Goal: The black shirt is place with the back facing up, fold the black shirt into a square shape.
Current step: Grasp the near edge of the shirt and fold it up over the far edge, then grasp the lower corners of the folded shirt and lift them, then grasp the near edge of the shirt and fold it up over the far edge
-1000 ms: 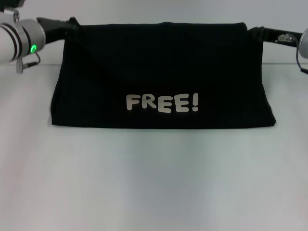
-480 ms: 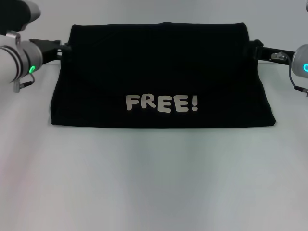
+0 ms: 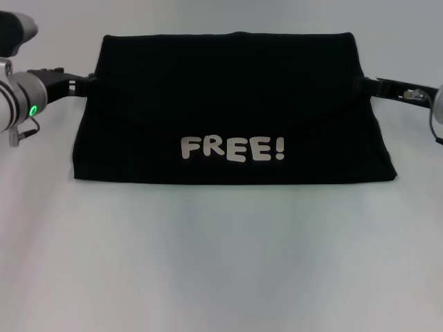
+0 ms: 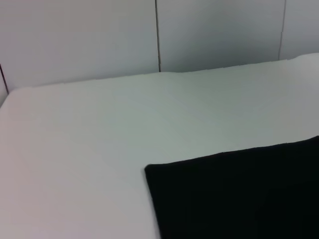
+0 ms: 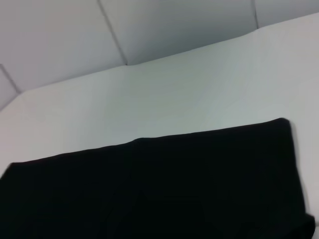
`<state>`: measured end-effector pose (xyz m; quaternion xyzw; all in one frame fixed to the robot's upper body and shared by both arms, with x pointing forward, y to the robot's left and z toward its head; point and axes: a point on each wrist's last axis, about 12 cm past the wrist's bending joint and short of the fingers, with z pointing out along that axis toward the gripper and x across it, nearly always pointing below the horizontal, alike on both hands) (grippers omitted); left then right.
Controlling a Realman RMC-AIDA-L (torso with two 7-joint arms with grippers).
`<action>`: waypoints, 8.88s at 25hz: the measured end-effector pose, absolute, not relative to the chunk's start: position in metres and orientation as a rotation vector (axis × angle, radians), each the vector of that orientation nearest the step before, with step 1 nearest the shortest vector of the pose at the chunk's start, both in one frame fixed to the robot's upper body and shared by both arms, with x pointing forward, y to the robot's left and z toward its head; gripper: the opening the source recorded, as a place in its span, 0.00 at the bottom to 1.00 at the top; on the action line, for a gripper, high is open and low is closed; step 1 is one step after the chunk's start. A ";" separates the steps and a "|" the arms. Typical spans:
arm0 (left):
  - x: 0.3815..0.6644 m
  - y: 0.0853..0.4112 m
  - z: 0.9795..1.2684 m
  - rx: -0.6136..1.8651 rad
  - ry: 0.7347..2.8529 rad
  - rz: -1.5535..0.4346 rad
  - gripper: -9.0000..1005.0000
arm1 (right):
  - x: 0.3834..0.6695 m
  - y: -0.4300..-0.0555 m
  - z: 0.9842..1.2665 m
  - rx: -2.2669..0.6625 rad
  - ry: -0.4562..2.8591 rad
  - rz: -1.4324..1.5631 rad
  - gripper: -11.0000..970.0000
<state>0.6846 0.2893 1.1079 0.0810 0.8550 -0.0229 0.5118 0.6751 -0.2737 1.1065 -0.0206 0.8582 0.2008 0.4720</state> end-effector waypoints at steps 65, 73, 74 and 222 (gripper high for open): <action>0.607 0.311 1.070 0.198 2.350 -0.435 0.49 | 0.620 -0.336 1.108 -0.015 2.121 0.886 0.65; 0.611 0.312 1.073 0.223 2.350 -0.417 0.20 | 0.619 -0.338 1.107 -0.025 2.133 0.874 0.65; 0.611 0.312 1.074 0.229 2.351 -0.411 0.16 | 0.619 -0.338 1.107 -0.028 2.139 0.871 0.65; 0.641 0.311 1.143 0.477 2.223 -0.590 0.02 | 0.594 -0.360 1.112 -0.403 2.108 0.696 0.02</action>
